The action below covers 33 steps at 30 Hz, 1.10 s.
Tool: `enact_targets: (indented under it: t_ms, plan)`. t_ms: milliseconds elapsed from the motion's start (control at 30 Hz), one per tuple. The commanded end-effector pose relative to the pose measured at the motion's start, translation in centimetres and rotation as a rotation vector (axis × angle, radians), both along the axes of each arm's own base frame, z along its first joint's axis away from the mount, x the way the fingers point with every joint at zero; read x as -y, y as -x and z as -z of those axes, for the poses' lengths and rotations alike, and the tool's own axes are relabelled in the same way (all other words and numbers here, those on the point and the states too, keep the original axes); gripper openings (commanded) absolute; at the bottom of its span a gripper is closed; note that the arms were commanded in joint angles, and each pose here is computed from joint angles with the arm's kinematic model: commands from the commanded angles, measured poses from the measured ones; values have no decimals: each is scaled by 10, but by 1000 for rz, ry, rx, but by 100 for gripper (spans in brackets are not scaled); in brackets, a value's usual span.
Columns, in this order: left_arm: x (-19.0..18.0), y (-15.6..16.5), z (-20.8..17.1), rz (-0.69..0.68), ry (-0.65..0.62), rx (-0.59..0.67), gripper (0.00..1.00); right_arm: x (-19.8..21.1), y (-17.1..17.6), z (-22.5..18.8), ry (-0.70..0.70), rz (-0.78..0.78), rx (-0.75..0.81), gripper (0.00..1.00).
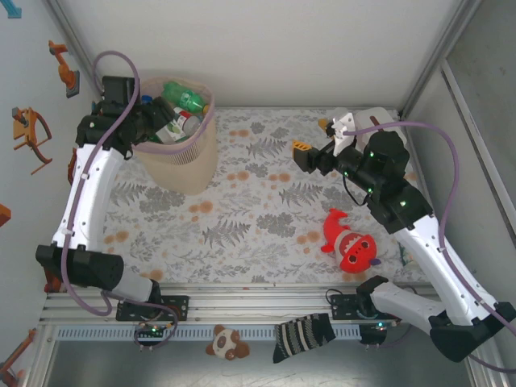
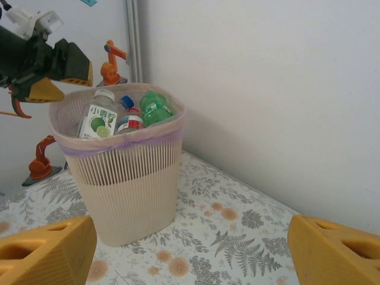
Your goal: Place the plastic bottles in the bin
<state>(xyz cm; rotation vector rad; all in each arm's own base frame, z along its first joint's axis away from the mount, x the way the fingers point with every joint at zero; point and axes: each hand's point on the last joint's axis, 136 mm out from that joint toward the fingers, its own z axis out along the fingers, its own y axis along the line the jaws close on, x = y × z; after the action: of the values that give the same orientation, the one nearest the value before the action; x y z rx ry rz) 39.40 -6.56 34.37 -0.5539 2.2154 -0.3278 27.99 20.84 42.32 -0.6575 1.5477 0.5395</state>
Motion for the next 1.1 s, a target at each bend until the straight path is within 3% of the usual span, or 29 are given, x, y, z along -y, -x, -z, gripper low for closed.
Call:
enact_targets:
  t_ms: [0, 200, 400, 533, 633, 800, 1067]
  plan:
    - [7, 21, -28, 141, -47, 159, 78, 11, 2, -2, 15, 56, 1, 83]
    - [13, 64, -8, 309, -132, 203, 79, 42, -2, 35, 89, 219, -79, 84]
    - [-1, 75, 57, 292, -214, 138, 89, 98, -18, 109, 194, 507, -193, 87]
    - [-21, 68, 106, 206, -301, 87, 99, 147, -32, 166, 220, 694, -296, 93]
    - [-31, 60, 139, 174, -373, 64, 99, 176, -43, 204, 221, 827, -323, 100]
    - [-40, 45, 180, 158, -482, 76, 97, 208, -61, 262, 172, 939, -373, 100]
    - [-48, 9, 214, 149, -653, 171, 97, 247, -82, 311, 101, 1018, -348, 100]
